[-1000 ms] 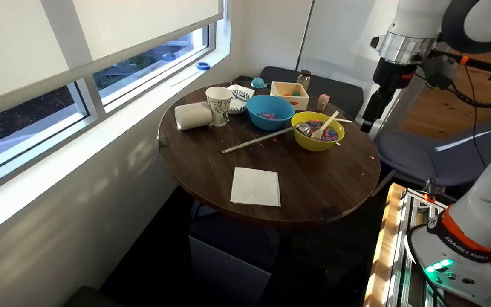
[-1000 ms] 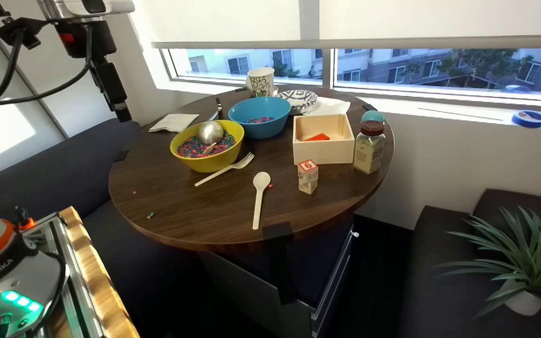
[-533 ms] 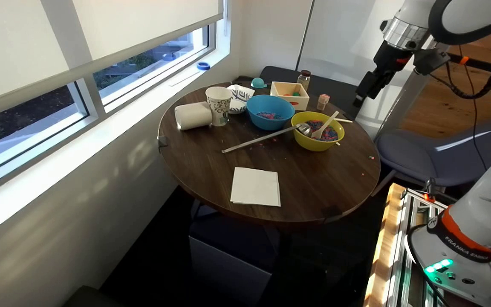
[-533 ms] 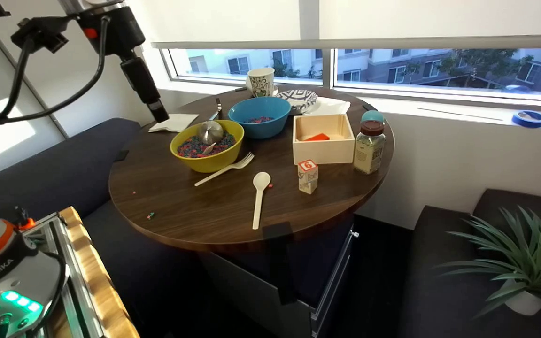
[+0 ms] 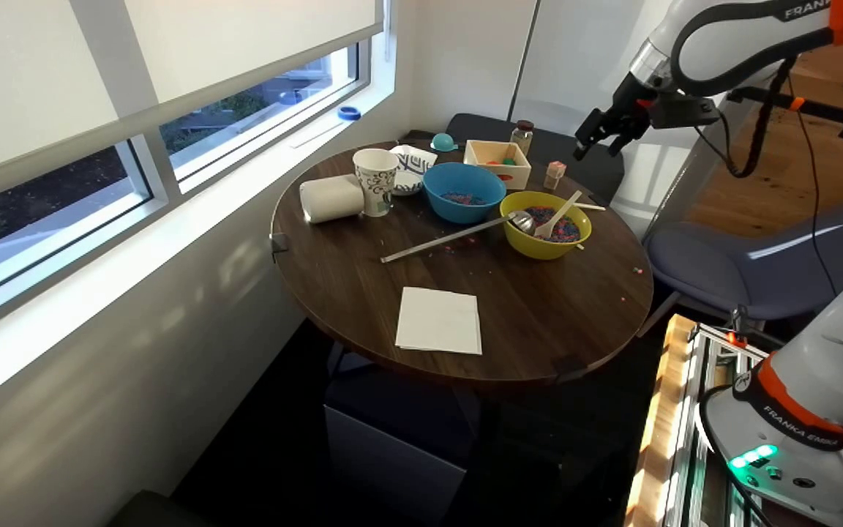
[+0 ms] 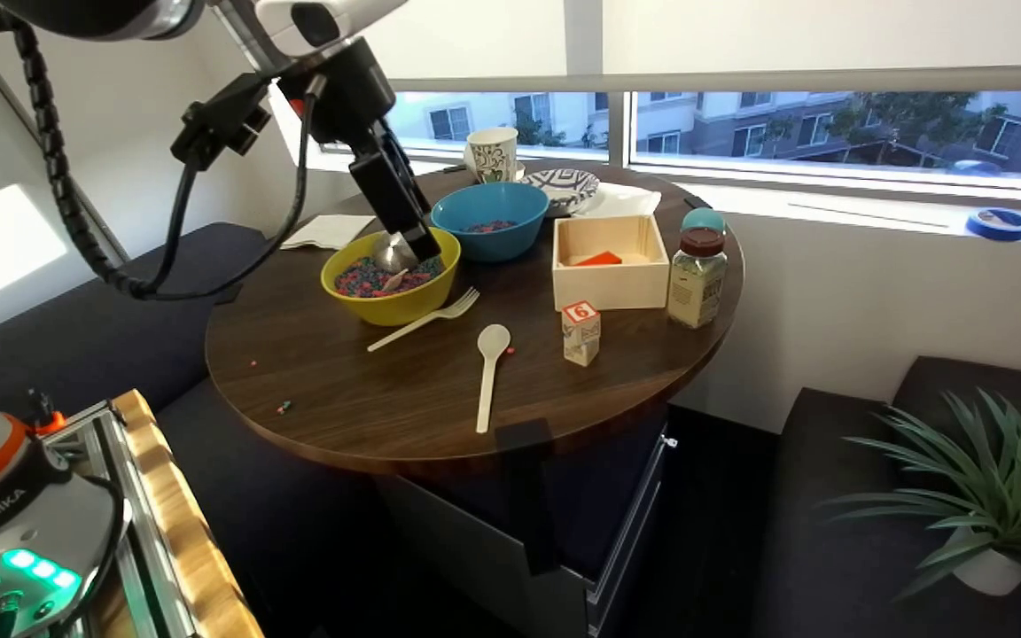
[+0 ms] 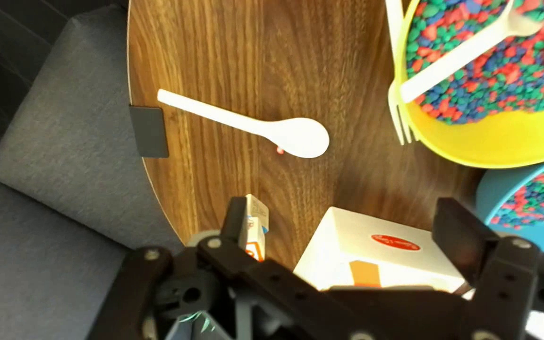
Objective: Put one piece of cereal in the blue bowl
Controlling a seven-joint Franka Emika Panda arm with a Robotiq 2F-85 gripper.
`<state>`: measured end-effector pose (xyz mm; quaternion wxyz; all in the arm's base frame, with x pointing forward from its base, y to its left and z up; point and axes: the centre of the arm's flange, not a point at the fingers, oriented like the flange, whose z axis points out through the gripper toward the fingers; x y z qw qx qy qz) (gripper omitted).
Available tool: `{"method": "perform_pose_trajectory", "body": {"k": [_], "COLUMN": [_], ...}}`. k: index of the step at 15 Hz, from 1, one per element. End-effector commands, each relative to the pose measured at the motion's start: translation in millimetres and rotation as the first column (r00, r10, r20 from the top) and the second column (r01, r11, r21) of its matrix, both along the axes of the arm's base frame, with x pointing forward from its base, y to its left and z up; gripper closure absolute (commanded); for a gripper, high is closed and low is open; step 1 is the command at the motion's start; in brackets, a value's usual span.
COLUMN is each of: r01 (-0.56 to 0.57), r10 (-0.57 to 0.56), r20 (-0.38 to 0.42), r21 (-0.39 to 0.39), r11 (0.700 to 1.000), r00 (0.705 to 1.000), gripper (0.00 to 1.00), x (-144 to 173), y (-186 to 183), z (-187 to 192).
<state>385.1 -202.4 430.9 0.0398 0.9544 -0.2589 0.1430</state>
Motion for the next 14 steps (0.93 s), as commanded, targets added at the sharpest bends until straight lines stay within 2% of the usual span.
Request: {"method": "perform_pose_trajectory", "body": {"k": [1,7,14], "r01": [0.133,0.304,0.427], "r10": [-0.133,-0.304,-0.426], "r20": [-0.003,-0.018,-0.031], "r21": [0.017,0.064,0.086], "r11": [0.991,0.950,0.900], "r00": [0.991,0.953,0.904], "gripper": [0.00,0.00,0.00], "x": [30.1,47.4,42.8], "y": [-22.6,-39.9,-57.0], "z": [-25.5,-66.8,-103.2]}}
